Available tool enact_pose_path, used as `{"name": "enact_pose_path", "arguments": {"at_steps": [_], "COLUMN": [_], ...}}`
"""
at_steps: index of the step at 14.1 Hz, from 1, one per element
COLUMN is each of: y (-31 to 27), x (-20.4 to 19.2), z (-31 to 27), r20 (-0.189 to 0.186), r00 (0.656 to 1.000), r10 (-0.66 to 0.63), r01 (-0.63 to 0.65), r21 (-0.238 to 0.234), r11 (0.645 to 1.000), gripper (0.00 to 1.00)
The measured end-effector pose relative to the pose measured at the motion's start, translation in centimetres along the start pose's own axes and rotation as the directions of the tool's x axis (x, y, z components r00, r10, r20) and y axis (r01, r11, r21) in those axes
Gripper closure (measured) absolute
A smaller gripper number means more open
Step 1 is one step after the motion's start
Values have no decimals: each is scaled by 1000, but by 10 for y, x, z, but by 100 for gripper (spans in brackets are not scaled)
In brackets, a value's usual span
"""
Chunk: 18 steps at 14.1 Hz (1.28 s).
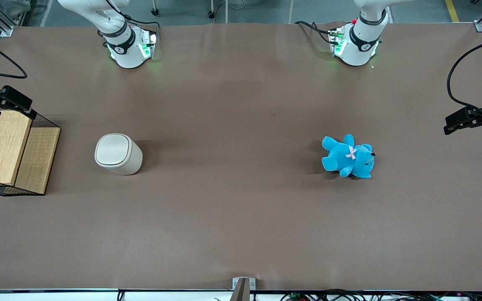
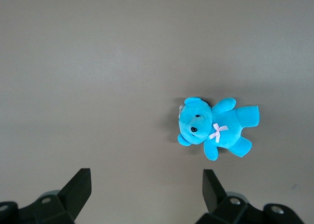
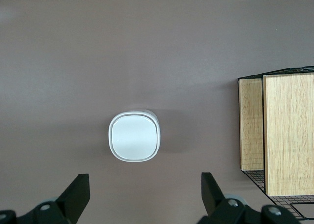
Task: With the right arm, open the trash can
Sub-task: 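Move the right gripper over the white trash can's lid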
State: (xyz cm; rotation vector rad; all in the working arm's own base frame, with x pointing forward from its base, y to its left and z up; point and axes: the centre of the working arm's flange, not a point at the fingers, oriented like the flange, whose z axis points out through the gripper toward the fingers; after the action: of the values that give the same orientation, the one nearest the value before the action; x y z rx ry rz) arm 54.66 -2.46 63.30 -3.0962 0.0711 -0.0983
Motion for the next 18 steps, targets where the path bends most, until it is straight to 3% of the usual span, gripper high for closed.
{"name": "enact_pose_path", "arguments": {"at_steps": [11, 18], "y": [3, -12], "x": [0, 8], "z": [2, 75], "r20": [3, 56], "r00": [1000, 998], "r10": [4, -21], "r01": [-4, 22], "r21": [-6, -8], "r11": [1000, 1000], "gripper": [0, 1]}}
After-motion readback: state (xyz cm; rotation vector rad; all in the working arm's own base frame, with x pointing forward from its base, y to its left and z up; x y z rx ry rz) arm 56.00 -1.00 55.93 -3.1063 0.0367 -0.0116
